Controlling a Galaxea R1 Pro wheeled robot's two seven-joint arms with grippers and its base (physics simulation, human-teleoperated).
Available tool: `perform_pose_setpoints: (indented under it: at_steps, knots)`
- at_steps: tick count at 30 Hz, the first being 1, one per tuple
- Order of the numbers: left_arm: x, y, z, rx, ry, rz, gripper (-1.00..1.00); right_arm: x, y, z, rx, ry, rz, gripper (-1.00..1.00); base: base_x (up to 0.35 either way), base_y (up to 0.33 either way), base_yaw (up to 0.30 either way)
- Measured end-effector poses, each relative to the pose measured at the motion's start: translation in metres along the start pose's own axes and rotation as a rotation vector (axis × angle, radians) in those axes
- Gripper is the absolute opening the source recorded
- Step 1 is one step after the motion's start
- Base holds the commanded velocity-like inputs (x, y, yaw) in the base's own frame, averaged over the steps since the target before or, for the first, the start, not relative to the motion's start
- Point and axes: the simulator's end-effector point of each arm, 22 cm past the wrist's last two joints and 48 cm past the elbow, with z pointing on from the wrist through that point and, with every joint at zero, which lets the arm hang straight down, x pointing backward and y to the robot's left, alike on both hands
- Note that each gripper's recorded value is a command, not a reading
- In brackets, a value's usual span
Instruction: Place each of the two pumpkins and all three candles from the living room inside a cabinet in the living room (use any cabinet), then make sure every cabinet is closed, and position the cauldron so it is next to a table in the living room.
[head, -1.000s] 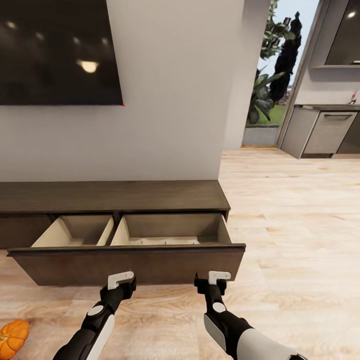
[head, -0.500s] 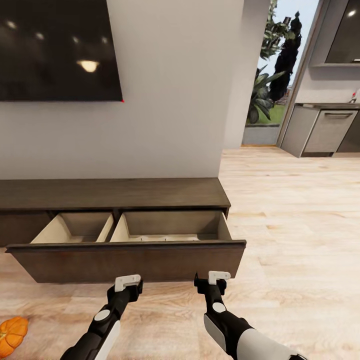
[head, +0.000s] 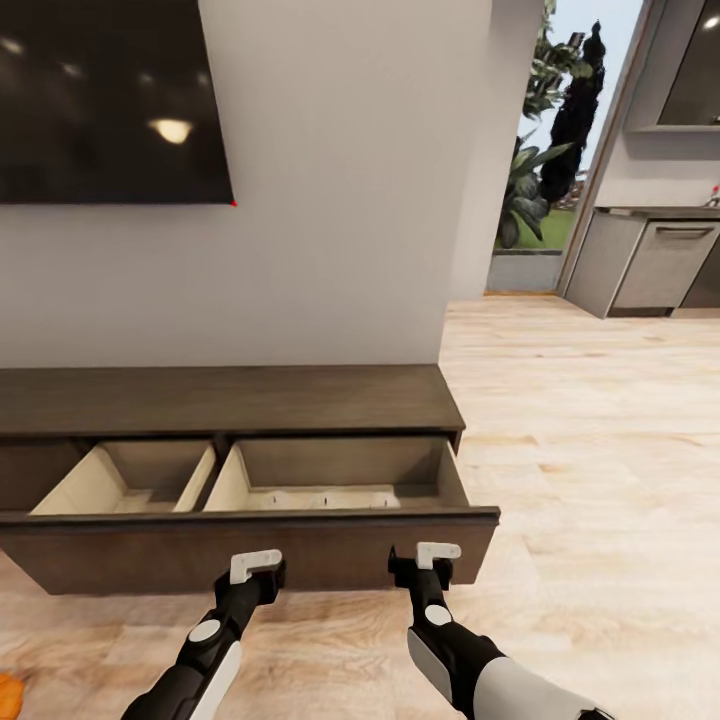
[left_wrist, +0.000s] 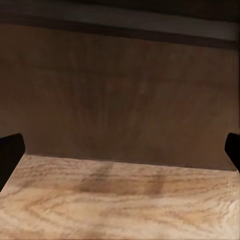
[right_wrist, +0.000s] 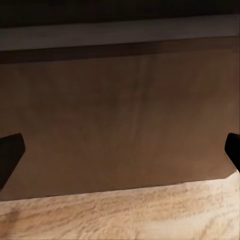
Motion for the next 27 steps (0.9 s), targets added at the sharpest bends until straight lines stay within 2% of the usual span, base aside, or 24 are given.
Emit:
perform_pose_setpoints:
  at_steps: [23, 27]
  knots:
    - [0.021, 0.003, 0.008, -0.003, 0.01, 0.001, 1.0, 0.023, -0.001, 0.006, 0.0, 0.011, -0.001, 1.0, 0.009, -0.004, 0.0]
    - [0.021, 0.003, 0.008, -0.003, 0.011, 0.001, 1.0, 0.023, -0.001, 0.006, 0.0, 0.011, -0.001, 1.0, 0.184, 0.0, 0.0]
